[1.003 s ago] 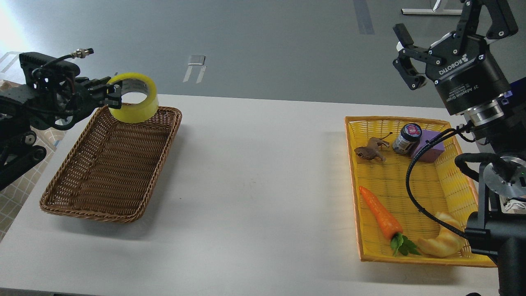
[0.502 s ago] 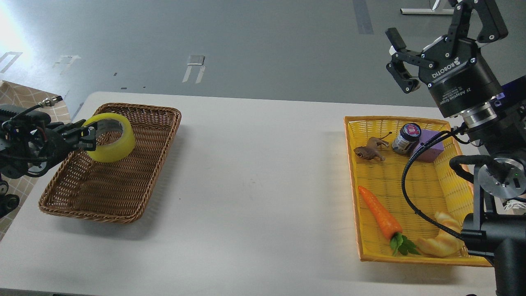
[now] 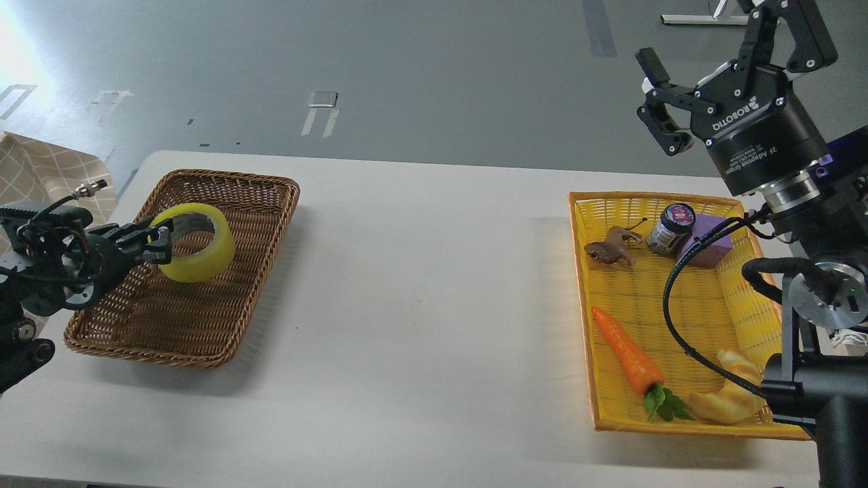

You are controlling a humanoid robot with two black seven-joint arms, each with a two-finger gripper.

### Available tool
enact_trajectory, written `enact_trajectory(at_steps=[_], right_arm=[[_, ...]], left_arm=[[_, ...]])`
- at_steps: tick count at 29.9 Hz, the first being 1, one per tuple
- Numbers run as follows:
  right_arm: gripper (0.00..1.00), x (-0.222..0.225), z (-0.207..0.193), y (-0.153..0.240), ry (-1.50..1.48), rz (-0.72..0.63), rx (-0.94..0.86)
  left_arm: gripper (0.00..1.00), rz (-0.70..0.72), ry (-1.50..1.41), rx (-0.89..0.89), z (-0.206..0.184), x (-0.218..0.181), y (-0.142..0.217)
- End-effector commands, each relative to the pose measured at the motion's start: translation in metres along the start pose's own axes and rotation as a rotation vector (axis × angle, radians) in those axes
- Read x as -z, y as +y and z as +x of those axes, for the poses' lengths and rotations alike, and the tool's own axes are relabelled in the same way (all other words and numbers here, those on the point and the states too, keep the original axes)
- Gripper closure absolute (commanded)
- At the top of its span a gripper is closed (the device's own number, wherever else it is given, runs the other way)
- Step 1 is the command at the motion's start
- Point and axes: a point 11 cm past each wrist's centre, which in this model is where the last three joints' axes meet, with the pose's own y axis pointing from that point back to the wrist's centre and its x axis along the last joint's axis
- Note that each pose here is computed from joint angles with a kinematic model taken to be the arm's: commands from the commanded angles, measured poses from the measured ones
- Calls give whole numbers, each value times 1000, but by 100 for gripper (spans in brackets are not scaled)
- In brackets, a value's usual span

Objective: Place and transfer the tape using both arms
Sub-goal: 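Lower the tape roll into the basket and open the left gripper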

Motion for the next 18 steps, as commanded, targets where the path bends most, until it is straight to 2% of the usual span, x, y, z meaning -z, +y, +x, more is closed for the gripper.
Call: enact_trajectory(at_steps=[1,3,4,9,10,13,18], right_arm=[[0,-2,1,2,-2,-7,-5],[0,-3,1,4,-4,-8,-8],[0,-3,1,3,-4,-9,-7],[0,-5,3,6,-5,-15,-14],[0,-5,3,6,-5,-15,-14],[0,-6,3,6,-8,-15,-15],[0,-8,4,10,-9,-23,-17]], left_arm=[[67,21,11,4,-7,7,-4],[59,11,16,0,-10,10,-5],[50,2,16,-8,-10,12,-5],[32,-13,16,-50,-8,11,-7],[21,-30,17,-53,-7,9,-6],[19,-54,31,-70,-2,6,-7],[12,-51,222,-109,9,8,-7]])
